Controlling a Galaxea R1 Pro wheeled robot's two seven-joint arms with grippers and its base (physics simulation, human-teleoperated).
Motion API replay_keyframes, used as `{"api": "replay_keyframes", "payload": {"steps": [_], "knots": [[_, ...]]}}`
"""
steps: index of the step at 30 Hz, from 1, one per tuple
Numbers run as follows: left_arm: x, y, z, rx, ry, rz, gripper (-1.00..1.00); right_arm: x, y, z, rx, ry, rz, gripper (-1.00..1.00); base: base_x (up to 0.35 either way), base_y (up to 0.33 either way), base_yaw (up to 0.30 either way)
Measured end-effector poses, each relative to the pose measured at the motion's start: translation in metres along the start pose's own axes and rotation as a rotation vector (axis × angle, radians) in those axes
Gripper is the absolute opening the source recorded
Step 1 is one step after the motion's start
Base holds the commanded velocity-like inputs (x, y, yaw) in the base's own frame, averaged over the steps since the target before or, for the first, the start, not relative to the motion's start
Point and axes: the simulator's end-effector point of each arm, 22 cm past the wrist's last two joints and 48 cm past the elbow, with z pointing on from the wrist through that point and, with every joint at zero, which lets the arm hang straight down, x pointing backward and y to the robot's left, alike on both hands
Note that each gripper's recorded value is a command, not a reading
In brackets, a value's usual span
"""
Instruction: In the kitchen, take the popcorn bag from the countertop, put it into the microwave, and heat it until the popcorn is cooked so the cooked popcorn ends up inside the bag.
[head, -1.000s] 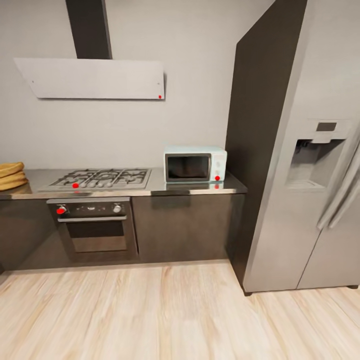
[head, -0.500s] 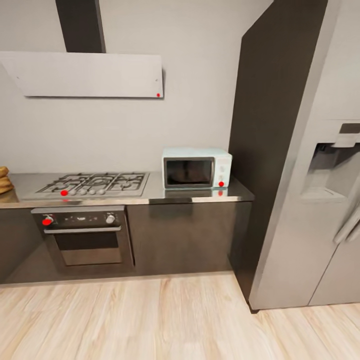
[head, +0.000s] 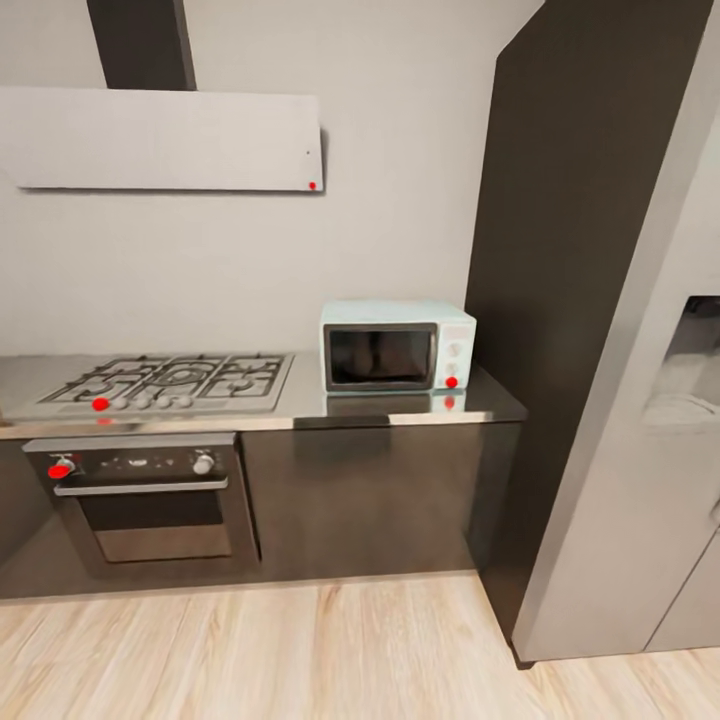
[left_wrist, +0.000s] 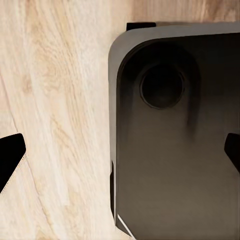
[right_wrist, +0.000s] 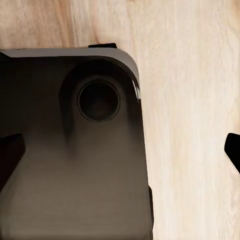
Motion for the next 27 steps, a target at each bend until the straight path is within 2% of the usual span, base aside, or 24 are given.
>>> {"api": "replay_keyframes", "payload": {"steps": [11, 21, 27], "knots": [[-0.002, 0.0, 0.0, 0.0, -0.009, 0.0, 1.0, 0.0, 0.0, 0.0, 0.001, 0.0, 0.0, 1.0, 0.318, 0.0, 0.0], [-0.003, -0.008, -0.005, 0.011, -0.01, -0.002, 1.0, -0.002, -0.001, -0.005, 0.001, 0.0, -0.002, 1.0, 0.021, 0.0, 0.0], [-0.004, -0.008, -0.015, 0.011, -0.011, -0.002, 1.0, -0.044, -0.002, -0.011, 0.001, -0.086, 0.01, 1.0, 0.0, 0.0, 0.0]]}}
